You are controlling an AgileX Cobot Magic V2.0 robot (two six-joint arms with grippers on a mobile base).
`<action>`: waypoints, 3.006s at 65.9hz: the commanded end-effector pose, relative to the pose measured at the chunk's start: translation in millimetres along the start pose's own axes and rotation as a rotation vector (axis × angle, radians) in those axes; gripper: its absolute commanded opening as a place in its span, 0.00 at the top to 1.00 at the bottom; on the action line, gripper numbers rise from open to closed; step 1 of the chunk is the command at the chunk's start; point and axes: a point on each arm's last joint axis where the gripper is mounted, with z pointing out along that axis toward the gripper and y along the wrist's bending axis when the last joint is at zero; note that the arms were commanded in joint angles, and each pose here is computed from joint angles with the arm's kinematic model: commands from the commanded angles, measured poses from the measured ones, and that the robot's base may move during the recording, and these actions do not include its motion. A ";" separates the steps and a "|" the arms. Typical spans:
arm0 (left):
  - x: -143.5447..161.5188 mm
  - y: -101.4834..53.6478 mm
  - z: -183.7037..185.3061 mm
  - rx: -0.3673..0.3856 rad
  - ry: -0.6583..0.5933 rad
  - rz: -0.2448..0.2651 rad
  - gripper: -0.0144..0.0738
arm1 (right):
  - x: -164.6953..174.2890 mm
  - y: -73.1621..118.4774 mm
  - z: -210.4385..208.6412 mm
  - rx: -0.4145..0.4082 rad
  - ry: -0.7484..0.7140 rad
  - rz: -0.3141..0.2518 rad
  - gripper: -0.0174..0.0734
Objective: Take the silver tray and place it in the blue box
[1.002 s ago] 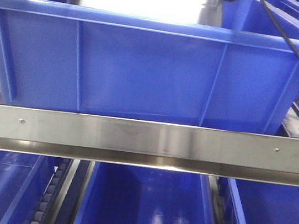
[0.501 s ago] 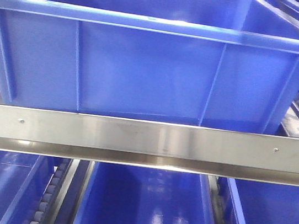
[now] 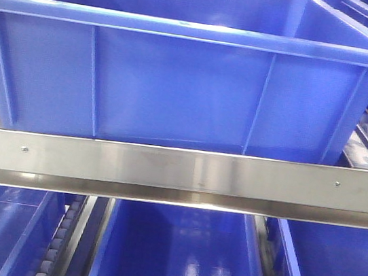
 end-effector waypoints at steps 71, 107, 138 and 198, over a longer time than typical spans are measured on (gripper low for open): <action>121.9 12.5 -147.3 0.303 -0.252 0.028 0.95 | 117.4 11.8 -172.6 -0.074 -0.178 0.135 0.75; 121.9 12.5 -147.3 0.303 -0.252 0.028 0.95 | 184.6 -15.1 -208.1 0.413 -0.356 -0.048 0.75; 121.9 12.5 -147.3 0.303 -0.252 0.028 0.95 | 185.2 -13.8 -211.1 0.414 -0.370 -0.051 0.75; 166.8 55.2 -182.6 -0.170 -0.465 0.018 0.95 | 185.2 -13.8 -211.1 0.414 -0.370 -0.051 0.75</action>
